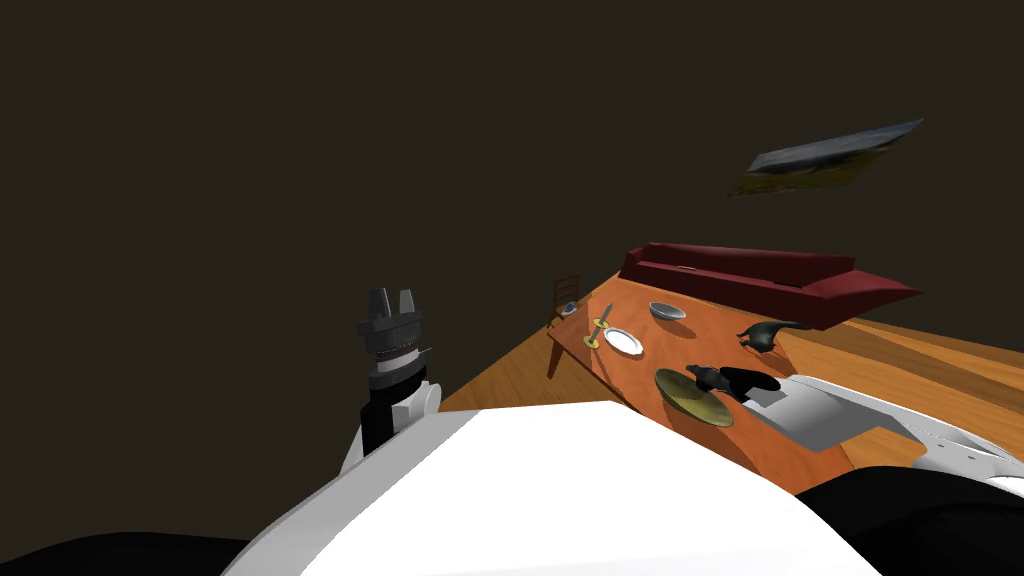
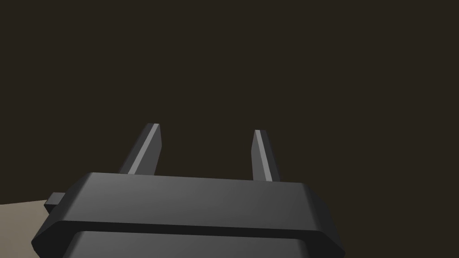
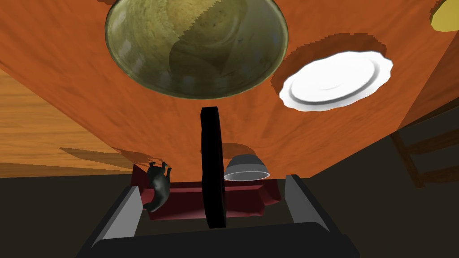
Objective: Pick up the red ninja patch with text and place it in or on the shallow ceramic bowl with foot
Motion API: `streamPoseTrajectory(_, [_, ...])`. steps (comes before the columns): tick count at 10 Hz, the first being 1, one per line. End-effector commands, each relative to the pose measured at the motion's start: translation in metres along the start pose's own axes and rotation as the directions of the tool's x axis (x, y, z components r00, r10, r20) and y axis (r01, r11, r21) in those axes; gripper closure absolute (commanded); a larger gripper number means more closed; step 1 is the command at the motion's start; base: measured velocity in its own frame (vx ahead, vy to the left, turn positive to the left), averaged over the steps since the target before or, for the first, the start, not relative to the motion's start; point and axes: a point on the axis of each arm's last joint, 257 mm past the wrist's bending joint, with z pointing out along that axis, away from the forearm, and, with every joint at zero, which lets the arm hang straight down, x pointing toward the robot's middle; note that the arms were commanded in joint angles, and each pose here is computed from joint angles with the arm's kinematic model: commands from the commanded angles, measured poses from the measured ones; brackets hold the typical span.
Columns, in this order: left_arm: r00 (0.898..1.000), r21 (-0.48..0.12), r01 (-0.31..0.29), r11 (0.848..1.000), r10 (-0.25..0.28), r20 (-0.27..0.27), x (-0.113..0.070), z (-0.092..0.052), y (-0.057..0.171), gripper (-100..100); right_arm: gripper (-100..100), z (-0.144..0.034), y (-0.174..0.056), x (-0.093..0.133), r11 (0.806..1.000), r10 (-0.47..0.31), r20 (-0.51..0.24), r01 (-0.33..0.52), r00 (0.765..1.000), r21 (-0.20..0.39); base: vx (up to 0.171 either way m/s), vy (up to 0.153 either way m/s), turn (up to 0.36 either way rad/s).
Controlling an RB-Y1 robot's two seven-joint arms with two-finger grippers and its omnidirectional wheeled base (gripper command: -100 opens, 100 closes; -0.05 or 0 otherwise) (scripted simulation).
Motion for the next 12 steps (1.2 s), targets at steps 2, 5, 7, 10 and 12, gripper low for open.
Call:
streamPoseTrajectory(2, [1.000,0.000,0.000,1.000,0.000,0.000,0.000,0.000,0.000,0,-100,0.000,0.000,0.000,1.000,0.000,0.000,0.000,1.000,0.000,0.000,0.000,0.000])
streamPoseTrajectory(5, [1.000,0.000,0.000,1.000,0.000,0.000,0.000,0.000,0.000,0,-100,-0.007,0.009,-0.010,1.000,-0.006,0.003,0.006,1.000,-0.008,0.000,-0.003,-0.027])
streamPoseTrajectory(7, [1.000,0.000,0.000,1.000,0.000,0.000,0.000,0.000,0.000,0,-100,-0.015,0.019,-0.019,1.000,-0.013,0.005,0.013,1.000,-0.017,-0.002,-0.019,-0.080])
streamPoseTrajectory(10, [1.000,0.000,0.000,1.000,0.000,0.000,0.000,0.000,0.000,0,-100,-0.031,0.041,-0.034,0.999,-0.032,0.004,0.032,0.999,-0.035,-0.002,-0.017,-0.073])
streamPoseTrajectory(12, [1.000,0.000,0.000,1.000,0.000,0.000,0.000,0.000,0.000,0,-100,-0.039,0.052,-0.040,0.998,-0.044,0.002,0.044,0.999,-0.044,-0.003,-0.016,-0.063])
